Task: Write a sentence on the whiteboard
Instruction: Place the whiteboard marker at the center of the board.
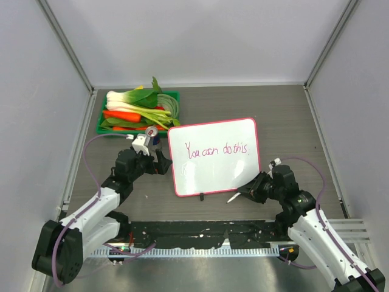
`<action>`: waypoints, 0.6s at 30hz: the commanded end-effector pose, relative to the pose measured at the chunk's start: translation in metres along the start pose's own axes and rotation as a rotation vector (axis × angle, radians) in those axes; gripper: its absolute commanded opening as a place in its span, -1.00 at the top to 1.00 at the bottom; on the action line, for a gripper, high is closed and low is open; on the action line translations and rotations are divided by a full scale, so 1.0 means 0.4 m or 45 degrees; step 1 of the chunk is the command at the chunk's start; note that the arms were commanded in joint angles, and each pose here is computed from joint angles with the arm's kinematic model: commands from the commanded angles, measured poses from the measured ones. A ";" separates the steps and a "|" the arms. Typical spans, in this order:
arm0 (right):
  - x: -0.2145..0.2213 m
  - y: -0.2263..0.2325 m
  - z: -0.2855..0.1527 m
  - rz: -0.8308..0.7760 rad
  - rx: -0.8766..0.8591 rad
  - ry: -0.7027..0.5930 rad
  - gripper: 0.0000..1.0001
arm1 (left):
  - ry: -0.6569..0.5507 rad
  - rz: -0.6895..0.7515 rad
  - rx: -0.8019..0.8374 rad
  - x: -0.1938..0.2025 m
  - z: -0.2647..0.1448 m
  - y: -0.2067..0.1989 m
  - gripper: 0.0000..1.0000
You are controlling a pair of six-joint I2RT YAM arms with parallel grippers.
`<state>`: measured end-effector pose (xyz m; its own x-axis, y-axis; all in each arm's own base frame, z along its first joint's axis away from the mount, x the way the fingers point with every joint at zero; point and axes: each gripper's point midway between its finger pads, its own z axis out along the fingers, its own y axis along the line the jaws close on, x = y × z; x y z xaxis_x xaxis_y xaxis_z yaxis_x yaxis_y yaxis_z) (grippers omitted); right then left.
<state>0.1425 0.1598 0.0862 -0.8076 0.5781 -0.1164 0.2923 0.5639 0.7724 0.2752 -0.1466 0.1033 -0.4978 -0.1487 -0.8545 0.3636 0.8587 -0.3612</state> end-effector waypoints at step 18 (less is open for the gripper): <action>-0.007 0.009 0.010 0.042 -0.012 -0.004 -0.22 | -0.153 0.036 -0.011 -0.059 -0.032 -0.004 -0.99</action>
<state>0.1325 0.1584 0.0661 -0.8023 0.5957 -0.0380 0.3768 0.5549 0.7417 0.2734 -0.1414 0.1197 -0.4340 -0.1715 -0.8844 0.3676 0.8625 -0.3477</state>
